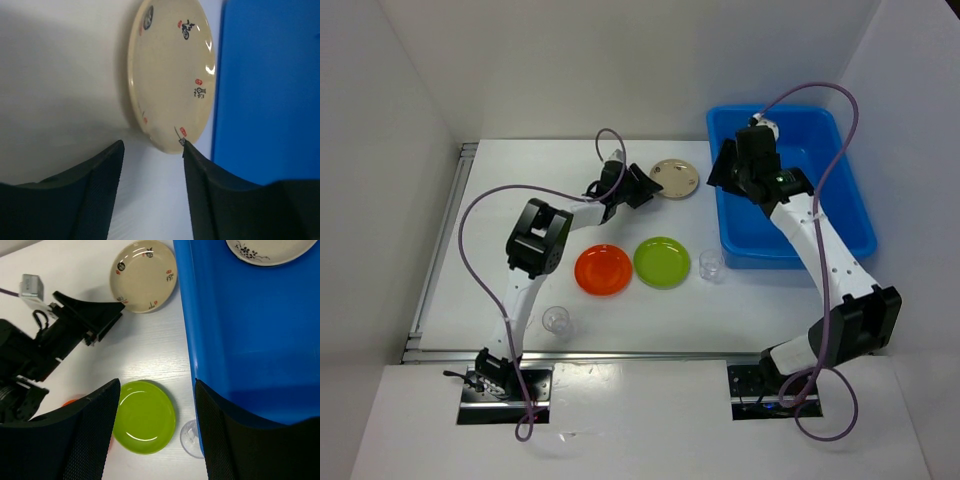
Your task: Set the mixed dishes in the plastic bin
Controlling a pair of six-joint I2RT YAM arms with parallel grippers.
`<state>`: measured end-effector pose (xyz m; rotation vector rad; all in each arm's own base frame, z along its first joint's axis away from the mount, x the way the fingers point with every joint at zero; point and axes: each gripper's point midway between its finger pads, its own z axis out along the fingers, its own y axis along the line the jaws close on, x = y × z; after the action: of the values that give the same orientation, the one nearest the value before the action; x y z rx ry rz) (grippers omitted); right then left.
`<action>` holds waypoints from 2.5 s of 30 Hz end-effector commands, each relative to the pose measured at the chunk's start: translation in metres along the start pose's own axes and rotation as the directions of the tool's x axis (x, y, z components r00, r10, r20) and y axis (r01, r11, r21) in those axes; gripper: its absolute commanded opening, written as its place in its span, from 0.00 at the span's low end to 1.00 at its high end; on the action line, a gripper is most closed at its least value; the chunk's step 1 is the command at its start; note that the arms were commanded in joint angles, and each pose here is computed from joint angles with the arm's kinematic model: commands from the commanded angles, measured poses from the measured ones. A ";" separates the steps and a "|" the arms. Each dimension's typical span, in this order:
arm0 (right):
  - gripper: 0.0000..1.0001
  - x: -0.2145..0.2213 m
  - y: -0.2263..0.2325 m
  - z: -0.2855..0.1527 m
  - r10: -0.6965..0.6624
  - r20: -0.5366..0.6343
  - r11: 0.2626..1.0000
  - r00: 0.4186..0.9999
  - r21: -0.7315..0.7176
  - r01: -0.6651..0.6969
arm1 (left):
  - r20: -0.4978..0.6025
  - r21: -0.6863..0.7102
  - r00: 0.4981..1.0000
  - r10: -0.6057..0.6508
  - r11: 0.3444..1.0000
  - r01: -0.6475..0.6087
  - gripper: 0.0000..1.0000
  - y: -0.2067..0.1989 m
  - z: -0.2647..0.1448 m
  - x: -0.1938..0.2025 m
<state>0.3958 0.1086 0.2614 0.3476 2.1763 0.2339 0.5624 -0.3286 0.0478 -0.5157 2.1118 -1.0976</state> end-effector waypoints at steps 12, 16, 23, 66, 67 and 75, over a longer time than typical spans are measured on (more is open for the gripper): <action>0.67 -0.018 -0.007 -0.048 0.029 0.094 1.000 0.995 -0.007 -0.028 | 0.085 -0.017 0.995 -0.056 0.998 0.058 0.00 0.000 0.033 -0.017; 0.67 -0.002 -0.005 -0.037 0.018 0.037 1.000 0.999 -0.022 -0.017 | 0.129 -0.003 0.991 -0.026 1.000 0.026 0.00 -0.026 0.011 -0.040; 0.71 0.008 -0.003 -0.008 -0.045 0.026 0.999 0.999 -0.026 0.046 | 0.245 0.043 0.968 0.045 0.997 -0.057 0.00 -0.085 -0.073 -0.117; 0.06 -0.014 0.071 0.053 -0.133 0.055 0.946 0.990 -0.291 0.143 | -0.065 0.294 0.995 0.073 0.954 -0.051 0.00 -0.183 -0.213 -0.019; 0.01 -0.014 0.073 0.052 -0.125 0.049 0.945 0.991 -0.299 0.134 | -0.065 0.294 0.995 0.073 0.954 -0.051 0.00 -0.183 -0.213 -0.019; 0.01 -0.038 0.069 0.053 -0.086 0.073 0.959 0.994 -0.265 0.102 | -0.019 0.248 0.998 0.053 0.968 -0.047 1.00 -0.170 -0.195 -0.028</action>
<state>0.4565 0.1716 0.2515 0.0625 2.1393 0.4798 0.4382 -0.2915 0.2346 -0.4036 2.0894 -1.2607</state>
